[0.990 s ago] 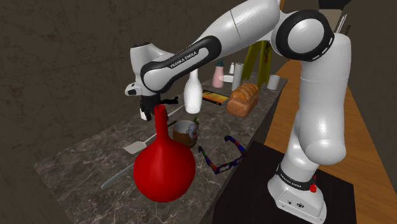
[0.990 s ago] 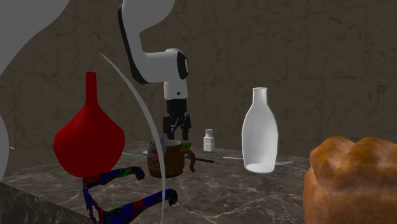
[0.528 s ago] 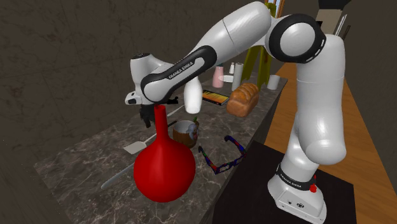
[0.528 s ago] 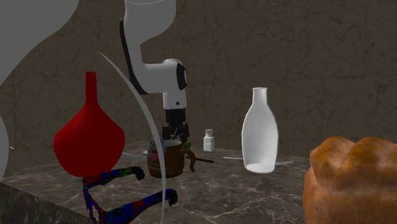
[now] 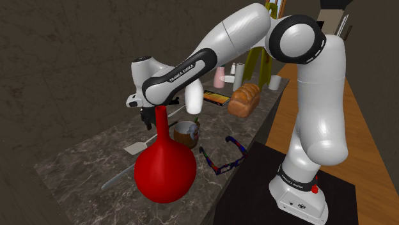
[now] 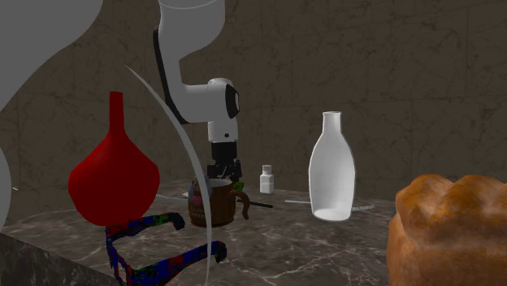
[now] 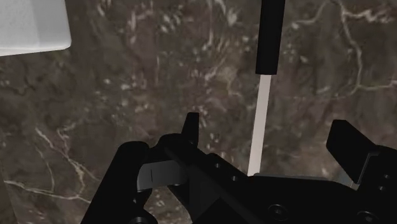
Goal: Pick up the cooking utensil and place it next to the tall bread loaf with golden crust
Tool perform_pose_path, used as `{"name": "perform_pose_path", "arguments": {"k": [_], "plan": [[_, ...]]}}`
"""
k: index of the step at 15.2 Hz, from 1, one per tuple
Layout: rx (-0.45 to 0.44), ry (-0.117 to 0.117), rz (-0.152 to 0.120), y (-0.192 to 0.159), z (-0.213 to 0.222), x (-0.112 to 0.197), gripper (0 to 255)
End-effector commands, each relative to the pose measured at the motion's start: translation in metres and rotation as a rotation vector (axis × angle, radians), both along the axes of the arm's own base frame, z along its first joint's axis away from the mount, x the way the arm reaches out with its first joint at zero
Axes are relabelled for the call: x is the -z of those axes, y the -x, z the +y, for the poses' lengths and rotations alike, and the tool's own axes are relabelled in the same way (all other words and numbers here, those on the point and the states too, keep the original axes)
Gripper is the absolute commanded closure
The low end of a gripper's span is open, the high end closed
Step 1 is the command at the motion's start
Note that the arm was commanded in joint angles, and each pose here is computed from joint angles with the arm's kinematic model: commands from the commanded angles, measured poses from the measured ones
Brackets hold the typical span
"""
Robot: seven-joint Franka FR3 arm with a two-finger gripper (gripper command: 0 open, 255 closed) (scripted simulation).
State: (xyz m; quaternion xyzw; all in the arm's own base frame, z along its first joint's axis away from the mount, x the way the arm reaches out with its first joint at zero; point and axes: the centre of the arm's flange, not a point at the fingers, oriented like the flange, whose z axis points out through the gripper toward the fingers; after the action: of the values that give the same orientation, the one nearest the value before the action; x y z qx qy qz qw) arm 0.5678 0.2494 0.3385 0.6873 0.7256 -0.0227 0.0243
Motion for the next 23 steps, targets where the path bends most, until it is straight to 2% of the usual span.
{"name": "perform_pose_path", "arguments": {"k": [1, 10, 23], "plan": [[0.000, 0.000, 0.000, 0.000, 0.000, 0.000, 255], [0.000, 0.000, 0.000, 0.000, 0.000, 0.000, 255], [0.000, 0.000, 0.000, 0.000, 0.000, -0.069, 255]]}}
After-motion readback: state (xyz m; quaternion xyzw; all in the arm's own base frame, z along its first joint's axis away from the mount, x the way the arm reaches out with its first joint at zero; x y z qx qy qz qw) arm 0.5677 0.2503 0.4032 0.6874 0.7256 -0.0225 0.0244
